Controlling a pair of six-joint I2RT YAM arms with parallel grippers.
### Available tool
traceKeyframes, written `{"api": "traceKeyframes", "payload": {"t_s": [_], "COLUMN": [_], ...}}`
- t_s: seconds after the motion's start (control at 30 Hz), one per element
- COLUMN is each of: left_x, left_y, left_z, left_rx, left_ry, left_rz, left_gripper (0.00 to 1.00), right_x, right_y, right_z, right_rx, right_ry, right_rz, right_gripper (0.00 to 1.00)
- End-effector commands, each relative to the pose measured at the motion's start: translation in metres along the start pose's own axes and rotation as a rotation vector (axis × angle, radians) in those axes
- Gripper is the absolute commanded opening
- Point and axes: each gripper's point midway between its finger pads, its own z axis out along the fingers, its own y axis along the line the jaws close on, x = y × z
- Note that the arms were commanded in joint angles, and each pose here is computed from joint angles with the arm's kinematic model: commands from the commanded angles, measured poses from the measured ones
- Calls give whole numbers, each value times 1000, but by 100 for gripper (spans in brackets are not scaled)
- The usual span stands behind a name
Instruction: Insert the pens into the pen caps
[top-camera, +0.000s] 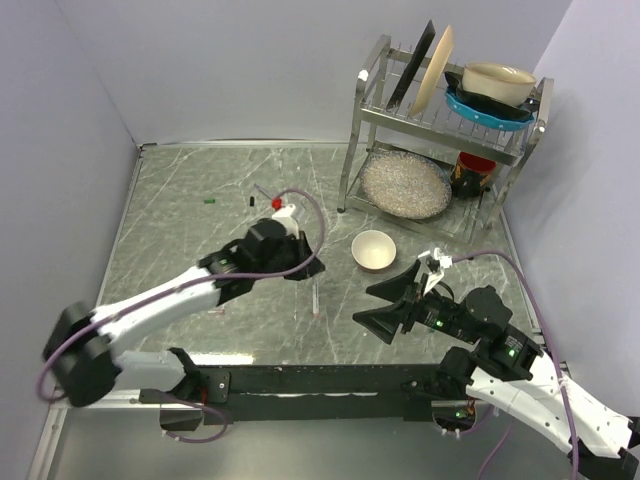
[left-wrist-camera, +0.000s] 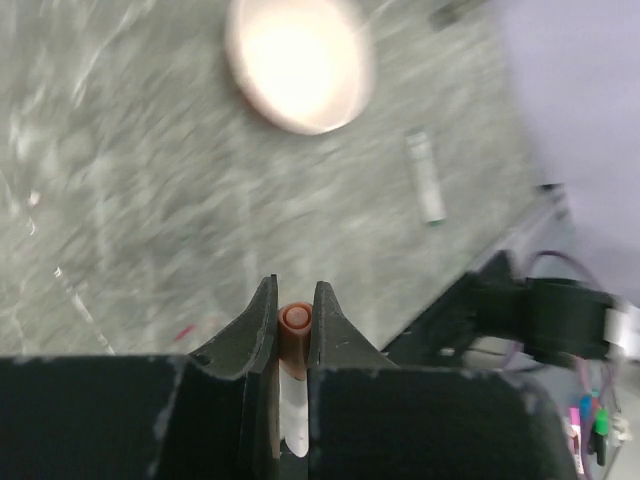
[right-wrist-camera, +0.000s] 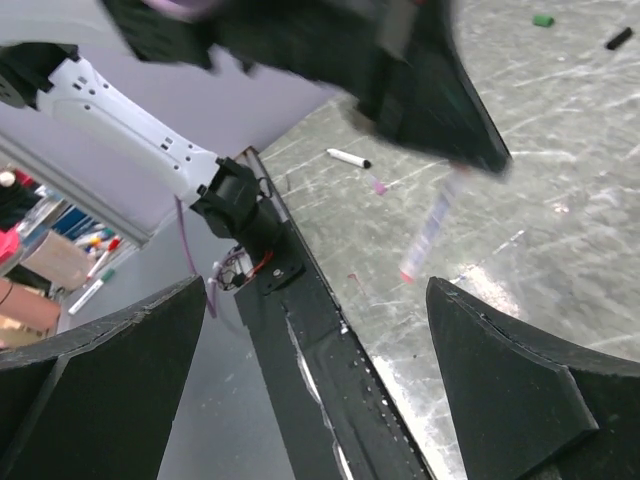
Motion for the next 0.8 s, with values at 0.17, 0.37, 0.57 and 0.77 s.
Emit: {"api": "traceKeyframes", "payload": {"t_s": [0.17, 0.37, 0.57, 0.77], "left_x": [51, 66, 68, 62], "left_y": [90, 123, 137, 130], "left_z": [78, 99, 98, 95], "left_rx": [-240, -394, -457, -446], "left_ry": [201, 253, 257, 264], "left_rz": [-193, -217, -234, -233], "left_gripper": [1, 7, 23, 37], "right_x": [-2, -5, -10, -9], "right_y": [-17, -17, -19, -34], "right_z": [-2, -8, -15, -16], "right_rx": [90, 98, 126, 214], "right_ry": [-38, -54, -74, -72], "right_rz": [20, 9, -6, 30], "right_gripper": [98, 98, 98, 98]}}
